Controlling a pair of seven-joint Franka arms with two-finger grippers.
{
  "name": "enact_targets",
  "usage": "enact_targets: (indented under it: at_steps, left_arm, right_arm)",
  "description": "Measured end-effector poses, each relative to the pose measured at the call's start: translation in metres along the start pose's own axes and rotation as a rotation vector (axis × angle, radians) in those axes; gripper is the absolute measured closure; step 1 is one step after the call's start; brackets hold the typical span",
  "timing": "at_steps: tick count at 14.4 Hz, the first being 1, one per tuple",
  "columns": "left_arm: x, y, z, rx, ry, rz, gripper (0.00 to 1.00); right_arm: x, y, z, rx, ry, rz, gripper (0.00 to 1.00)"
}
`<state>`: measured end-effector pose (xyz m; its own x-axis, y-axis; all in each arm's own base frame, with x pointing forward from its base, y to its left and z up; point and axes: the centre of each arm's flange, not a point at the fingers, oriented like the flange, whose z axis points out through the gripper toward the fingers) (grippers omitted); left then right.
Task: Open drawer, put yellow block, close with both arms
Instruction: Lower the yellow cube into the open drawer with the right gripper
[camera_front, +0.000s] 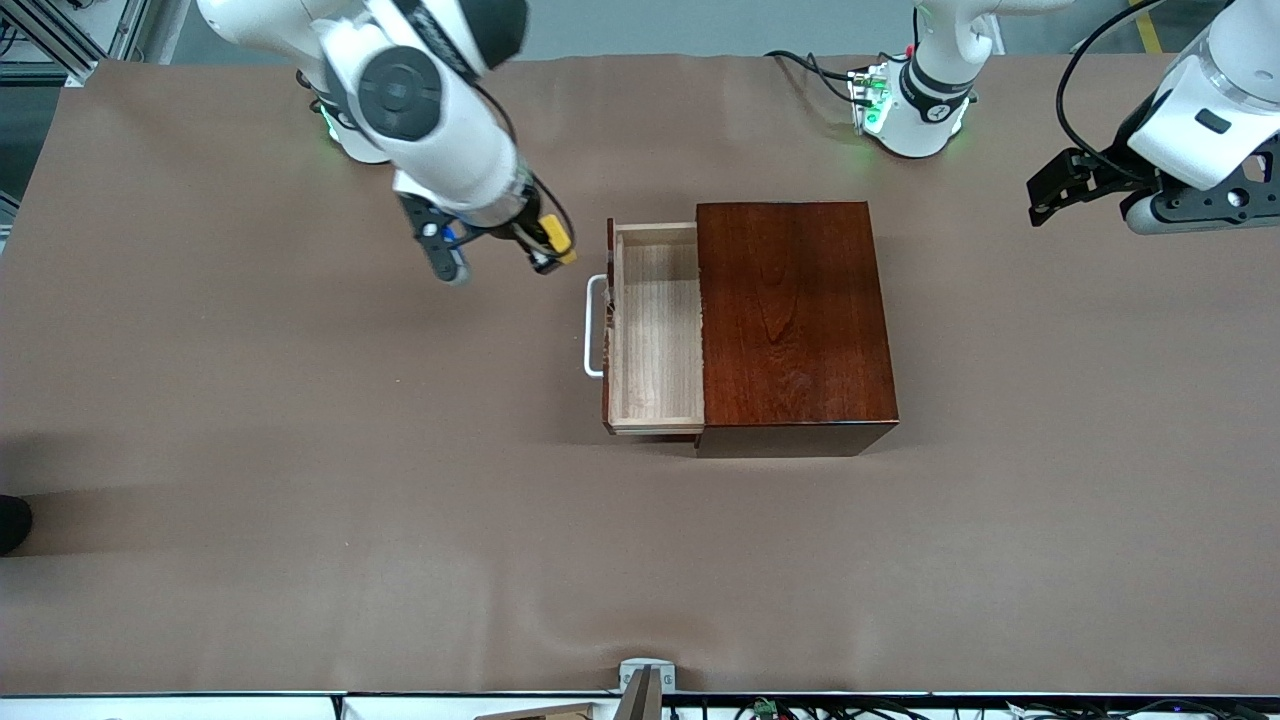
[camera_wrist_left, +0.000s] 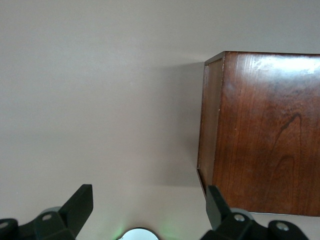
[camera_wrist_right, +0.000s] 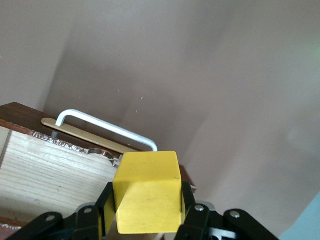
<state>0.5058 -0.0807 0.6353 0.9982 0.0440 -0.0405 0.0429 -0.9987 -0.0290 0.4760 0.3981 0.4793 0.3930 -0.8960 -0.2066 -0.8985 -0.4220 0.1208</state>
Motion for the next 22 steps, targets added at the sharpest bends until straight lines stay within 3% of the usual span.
enact_targets:
  at_steps: [6,11,15,22]
  left_arm:
    - [0.006,0.0,0.001,-0.005,0.018,-0.001,0.0]
    - [0.01,0.001,0.002,-0.008,0.028,-0.001,0.0]
    - [0.014,0.001,0.007,-0.008,0.022,-0.002,0.0]
    - [0.014,0.001,0.005,-0.008,0.026,-0.002,0.0]
  right_arm:
    - [-0.023,-0.025,0.039,0.077,-0.018,0.222,0.44]
    - [-0.04,-0.04,0.072,0.124,-0.037,0.319,0.44]
    - [-0.047,-0.054,0.088,0.129,-0.044,0.39,0.44]
    - [-0.067,-0.058,0.133,0.096,-0.023,0.374,0.44]
